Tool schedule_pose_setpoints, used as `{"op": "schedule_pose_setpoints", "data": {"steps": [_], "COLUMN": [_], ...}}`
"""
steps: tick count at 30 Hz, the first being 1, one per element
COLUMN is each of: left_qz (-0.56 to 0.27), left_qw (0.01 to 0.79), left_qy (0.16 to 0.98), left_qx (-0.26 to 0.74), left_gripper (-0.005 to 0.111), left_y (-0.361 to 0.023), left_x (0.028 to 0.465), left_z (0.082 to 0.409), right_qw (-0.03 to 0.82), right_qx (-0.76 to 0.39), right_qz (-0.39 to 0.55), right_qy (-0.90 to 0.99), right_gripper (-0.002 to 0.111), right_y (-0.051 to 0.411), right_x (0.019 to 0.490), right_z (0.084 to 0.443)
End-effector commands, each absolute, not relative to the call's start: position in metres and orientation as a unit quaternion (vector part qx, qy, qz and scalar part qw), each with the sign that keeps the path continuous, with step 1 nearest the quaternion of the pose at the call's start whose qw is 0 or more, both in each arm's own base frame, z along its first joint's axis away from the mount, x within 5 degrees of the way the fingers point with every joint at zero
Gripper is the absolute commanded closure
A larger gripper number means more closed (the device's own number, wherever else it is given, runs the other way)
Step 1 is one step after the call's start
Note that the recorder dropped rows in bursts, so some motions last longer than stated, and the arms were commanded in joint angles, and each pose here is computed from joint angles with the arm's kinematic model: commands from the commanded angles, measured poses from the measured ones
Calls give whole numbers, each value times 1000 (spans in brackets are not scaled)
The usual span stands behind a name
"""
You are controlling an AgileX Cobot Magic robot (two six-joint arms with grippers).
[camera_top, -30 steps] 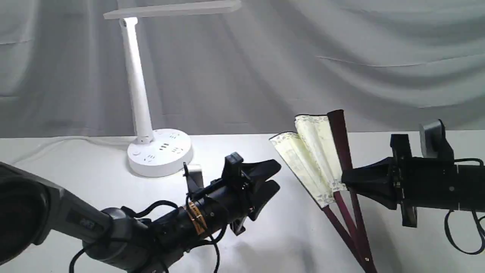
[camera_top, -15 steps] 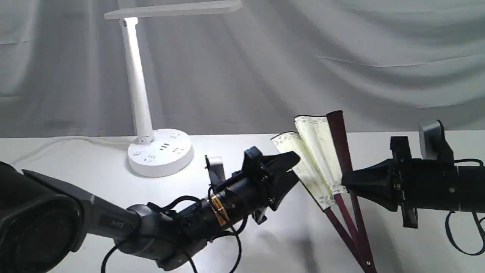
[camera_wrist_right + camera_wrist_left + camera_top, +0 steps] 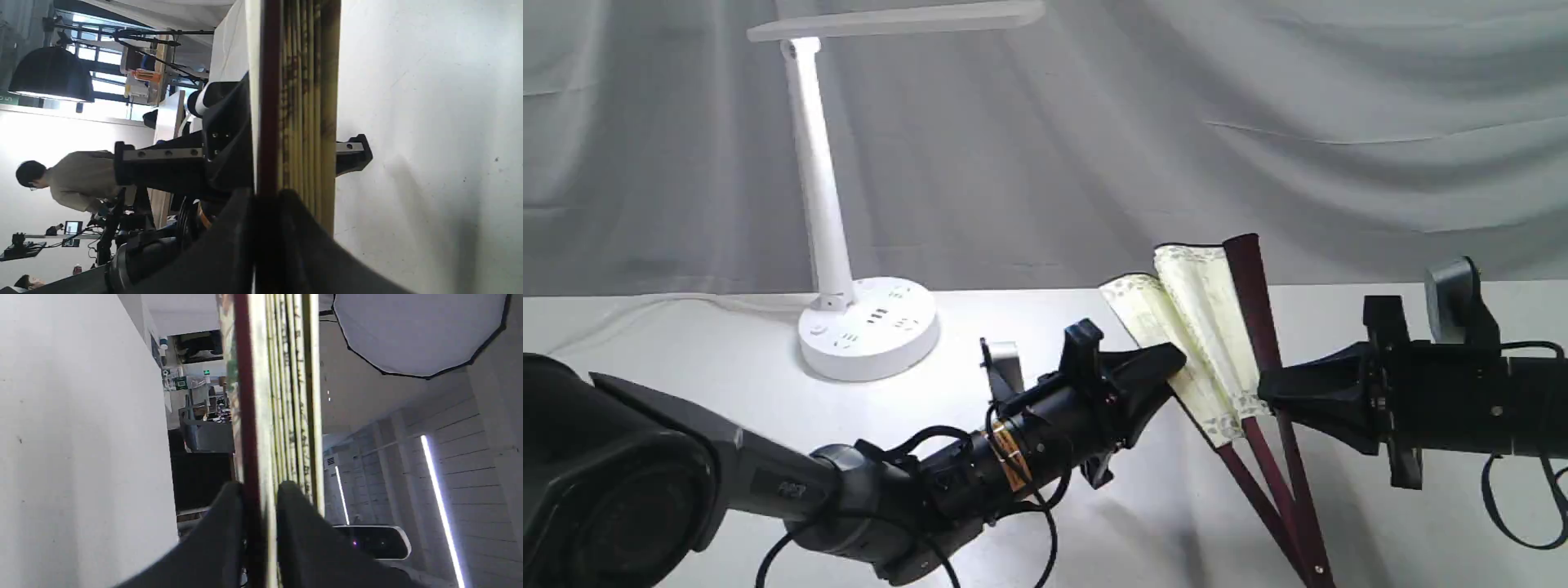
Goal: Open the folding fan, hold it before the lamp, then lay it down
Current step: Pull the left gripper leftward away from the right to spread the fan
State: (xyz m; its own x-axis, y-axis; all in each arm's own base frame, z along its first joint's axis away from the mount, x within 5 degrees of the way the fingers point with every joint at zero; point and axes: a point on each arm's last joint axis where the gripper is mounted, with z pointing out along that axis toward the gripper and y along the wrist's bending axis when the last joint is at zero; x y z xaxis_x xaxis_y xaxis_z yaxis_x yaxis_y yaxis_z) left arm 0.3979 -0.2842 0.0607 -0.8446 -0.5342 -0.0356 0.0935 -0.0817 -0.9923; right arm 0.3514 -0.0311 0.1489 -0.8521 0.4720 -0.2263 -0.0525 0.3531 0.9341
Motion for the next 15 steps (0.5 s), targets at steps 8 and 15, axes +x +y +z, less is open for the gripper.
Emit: {"op": "schedule_pose_setpoints", "data": {"steps": [8, 15], "left_qz": [-728, -733], "left_qw": [202, 210], "left_qy": [629, 613], "left_qx": [-184, -205], "left_gripper": [107, 107], "left_y": [-286, -284], "left_x": [397, 401], "left_z": [64, 66], "right_qw": [249, 262], "right_qx": [128, 134], "right_qz": [559, 562], "right_qy": [780, 773], "right_gripper": [108, 108], "right_y": [-32, -33], "right_x": [351, 353], "right_z": [155, 157]}}
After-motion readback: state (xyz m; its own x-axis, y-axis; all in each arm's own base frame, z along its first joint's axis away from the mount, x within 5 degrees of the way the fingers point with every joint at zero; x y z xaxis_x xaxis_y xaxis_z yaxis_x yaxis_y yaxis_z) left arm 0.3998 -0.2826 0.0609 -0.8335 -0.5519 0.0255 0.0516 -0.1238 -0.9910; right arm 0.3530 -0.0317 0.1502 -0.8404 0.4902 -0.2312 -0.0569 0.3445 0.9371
